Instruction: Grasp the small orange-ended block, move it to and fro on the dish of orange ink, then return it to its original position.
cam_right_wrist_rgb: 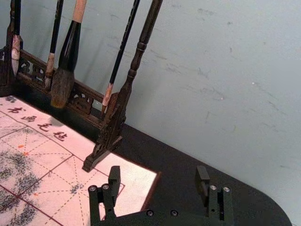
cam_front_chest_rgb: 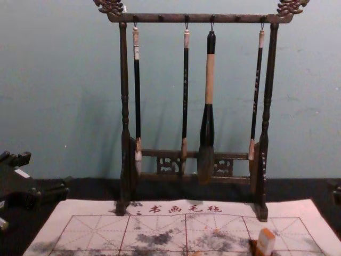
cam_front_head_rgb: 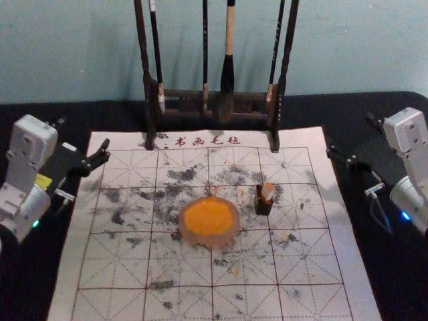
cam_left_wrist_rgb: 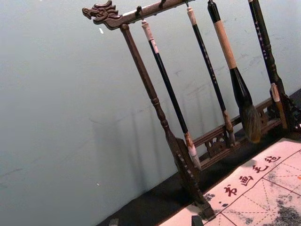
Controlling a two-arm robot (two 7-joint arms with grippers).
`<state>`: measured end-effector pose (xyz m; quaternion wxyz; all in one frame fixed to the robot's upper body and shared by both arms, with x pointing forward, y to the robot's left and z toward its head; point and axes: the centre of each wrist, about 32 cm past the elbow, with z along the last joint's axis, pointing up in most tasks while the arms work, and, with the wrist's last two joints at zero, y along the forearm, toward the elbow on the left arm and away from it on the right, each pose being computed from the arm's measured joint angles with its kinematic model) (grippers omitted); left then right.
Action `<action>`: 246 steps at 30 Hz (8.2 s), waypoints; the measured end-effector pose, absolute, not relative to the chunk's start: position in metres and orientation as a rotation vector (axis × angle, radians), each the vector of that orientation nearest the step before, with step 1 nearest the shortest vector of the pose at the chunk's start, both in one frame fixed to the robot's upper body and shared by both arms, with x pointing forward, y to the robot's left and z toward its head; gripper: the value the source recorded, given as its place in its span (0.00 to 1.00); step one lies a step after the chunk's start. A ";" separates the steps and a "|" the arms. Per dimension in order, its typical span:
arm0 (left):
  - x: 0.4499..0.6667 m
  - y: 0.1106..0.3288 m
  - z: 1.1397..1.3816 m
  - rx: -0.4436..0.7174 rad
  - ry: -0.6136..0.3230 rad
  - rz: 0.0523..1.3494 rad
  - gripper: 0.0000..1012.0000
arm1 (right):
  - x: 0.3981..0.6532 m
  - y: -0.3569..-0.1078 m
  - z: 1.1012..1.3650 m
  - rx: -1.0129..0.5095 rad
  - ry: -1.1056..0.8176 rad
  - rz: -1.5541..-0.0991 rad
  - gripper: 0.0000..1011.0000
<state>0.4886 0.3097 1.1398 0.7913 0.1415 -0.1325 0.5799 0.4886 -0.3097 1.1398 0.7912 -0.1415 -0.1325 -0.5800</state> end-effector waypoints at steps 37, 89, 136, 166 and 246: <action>0.489 0.310 1.140 0.304 -0.285 1.248 0.99 | 0.461 -0.310 1.141 -0.309 -0.165 -1.152 0.99; 0.489 0.310 1.140 0.304 -0.285 1.248 0.99 | 0.455 -0.233 1.115 -0.235 0.038 -0.951 0.99; 0.489 0.310 1.140 0.305 -0.285 1.248 0.99 | 0.455 -0.234 1.116 -0.212 0.045 -0.942 0.11; 0.489 0.310 1.140 0.304 -0.285 1.248 0.99 | 0.496 -0.228 1.192 -0.172 0.032 -0.751 0.11; 0.489 0.310 1.140 0.304 -0.285 1.248 0.99 | 0.525 -0.204 1.174 -0.421 0.116 -0.599 0.11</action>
